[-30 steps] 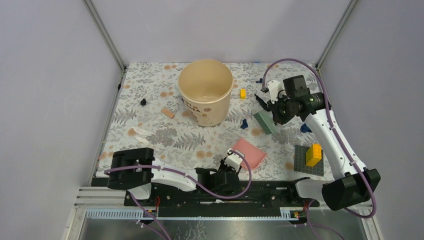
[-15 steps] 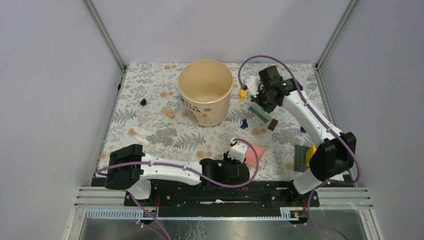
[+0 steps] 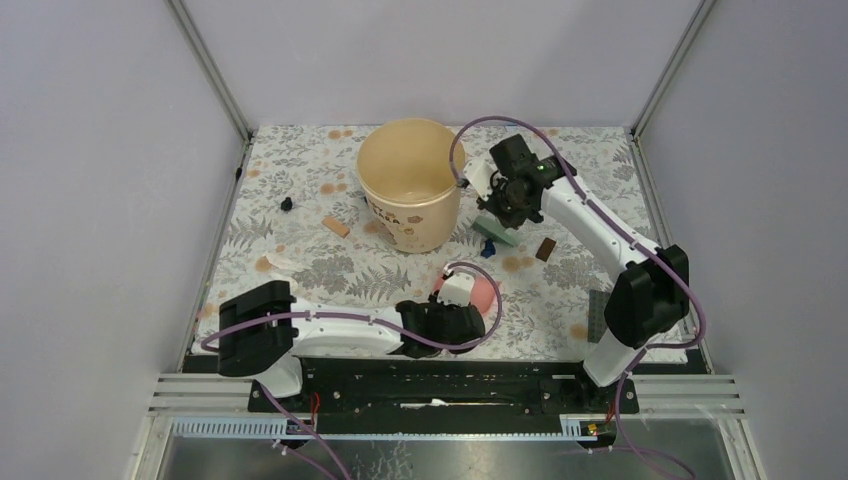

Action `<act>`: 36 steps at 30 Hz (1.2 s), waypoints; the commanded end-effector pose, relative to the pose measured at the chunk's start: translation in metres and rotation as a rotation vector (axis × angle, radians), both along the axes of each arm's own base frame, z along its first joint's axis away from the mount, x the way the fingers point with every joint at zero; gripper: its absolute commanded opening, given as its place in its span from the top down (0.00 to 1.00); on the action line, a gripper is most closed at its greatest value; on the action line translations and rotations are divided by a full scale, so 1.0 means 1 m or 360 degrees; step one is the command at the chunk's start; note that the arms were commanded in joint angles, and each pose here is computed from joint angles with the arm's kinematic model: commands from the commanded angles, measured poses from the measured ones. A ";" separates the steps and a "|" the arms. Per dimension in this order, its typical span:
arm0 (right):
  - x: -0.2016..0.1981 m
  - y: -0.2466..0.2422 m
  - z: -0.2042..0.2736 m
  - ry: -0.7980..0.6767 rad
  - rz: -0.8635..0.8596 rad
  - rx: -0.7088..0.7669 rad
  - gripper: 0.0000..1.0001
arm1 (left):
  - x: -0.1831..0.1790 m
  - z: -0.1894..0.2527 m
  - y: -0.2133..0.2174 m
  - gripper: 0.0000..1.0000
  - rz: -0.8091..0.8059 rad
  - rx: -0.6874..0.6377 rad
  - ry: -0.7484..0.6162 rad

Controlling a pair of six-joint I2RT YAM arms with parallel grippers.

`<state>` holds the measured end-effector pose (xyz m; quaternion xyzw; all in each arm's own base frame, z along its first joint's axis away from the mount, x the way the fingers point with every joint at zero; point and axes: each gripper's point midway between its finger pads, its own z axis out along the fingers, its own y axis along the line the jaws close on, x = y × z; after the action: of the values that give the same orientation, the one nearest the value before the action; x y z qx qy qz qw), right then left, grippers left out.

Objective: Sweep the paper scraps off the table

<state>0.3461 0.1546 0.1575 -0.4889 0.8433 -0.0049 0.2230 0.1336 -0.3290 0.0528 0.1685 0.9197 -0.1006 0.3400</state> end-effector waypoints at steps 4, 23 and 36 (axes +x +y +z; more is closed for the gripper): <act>-0.101 0.038 0.021 0.0415 0.0185 0.0349 1.00 | 0.019 -0.016 -0.011 1.00 -0.0071 0.0035 0.0016; 0.068 -0.126 0.106 -0.0526 -0.0553 -0.0189 1.00 | 0.022 0.016 -0.030 1.00 -0.0236 0.0022 0.0000; 0.178 -0.148 0.045 -0.0621 -0.0547 -0.0561 1.00 | 0.039 0.021 -0.032 1.00 -0.0295 0.0042 0.0142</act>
<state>0.4900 0.0060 0.1847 -0.3659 0.8569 -0.2568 0.2566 0.1637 -0.3438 0.0546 0.2384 0.9227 -0.1009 0.2857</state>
